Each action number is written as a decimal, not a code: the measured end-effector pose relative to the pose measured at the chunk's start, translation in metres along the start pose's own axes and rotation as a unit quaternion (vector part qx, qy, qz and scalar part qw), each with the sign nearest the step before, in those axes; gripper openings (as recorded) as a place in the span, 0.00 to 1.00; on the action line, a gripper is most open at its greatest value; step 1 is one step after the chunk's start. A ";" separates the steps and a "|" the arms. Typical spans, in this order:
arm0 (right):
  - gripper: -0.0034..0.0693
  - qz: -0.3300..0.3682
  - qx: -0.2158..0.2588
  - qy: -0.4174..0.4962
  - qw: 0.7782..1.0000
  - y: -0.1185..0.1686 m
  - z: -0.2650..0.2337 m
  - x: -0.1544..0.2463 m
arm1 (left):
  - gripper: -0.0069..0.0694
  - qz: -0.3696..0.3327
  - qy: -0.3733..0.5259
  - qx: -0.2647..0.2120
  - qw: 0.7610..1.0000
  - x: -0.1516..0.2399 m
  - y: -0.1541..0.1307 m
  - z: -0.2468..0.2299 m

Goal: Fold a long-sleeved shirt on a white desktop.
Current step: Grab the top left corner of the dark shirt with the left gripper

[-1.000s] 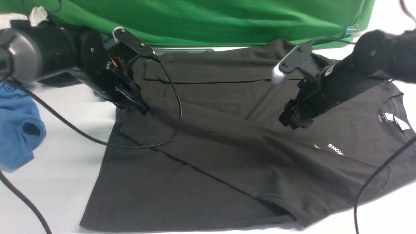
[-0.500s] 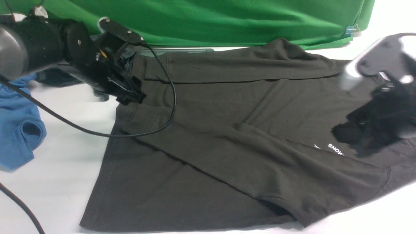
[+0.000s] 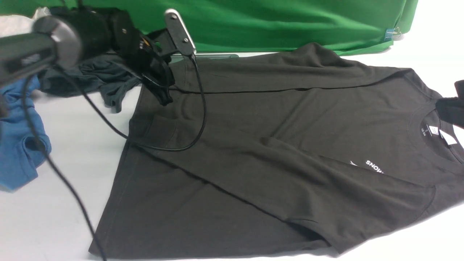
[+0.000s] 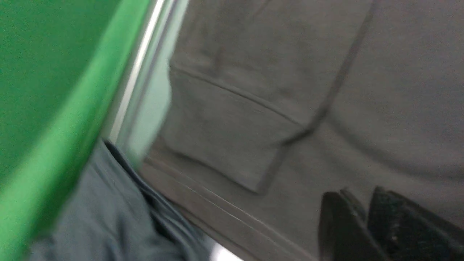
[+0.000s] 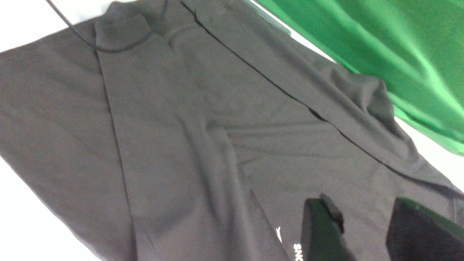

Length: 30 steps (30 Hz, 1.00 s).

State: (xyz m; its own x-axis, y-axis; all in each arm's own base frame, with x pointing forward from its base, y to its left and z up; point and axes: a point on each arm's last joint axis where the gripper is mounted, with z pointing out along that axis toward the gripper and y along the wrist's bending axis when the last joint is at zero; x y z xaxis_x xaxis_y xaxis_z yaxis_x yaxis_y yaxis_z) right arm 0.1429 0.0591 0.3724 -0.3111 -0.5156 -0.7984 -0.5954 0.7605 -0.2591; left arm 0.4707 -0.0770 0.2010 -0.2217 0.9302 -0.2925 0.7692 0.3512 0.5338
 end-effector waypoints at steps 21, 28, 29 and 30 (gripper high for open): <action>0.40 0.000 0.001 -0.002 1.000 0.000 0.000 0.000 | 0.51 0.127 0.013 -0.041 0.991 0.008 -0.003 0.065; 0.40 0.000 0.000 -0.001 1.000 0.000 0.000 0.000 | 0.30 0.129 0.002 -0.062 0.990 0.007 -0.001 0.068; 0.40 0.001 0.000 -0.001 1.000 0.000 0.000 0.000 | 0.25 0.129 0.001 -0.066 0.989 0.006 0.000 0.068; 0.40 0.002 0.000 0.000 1.000 0.000 0.000 0.000 | 0.23 0.129 0.000 -0.068 0.989 0.006 0.000 0.068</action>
State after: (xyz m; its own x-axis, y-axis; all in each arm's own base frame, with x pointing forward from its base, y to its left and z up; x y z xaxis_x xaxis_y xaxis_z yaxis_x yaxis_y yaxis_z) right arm 0.1430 0.0591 0.3721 -0.3127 -0.5131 -0.7993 -0.5946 0.7620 -0.2565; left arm 0.5103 -0.0787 0.1452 -0.0272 0.9908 -0.1326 0.7128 0.1122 0.6923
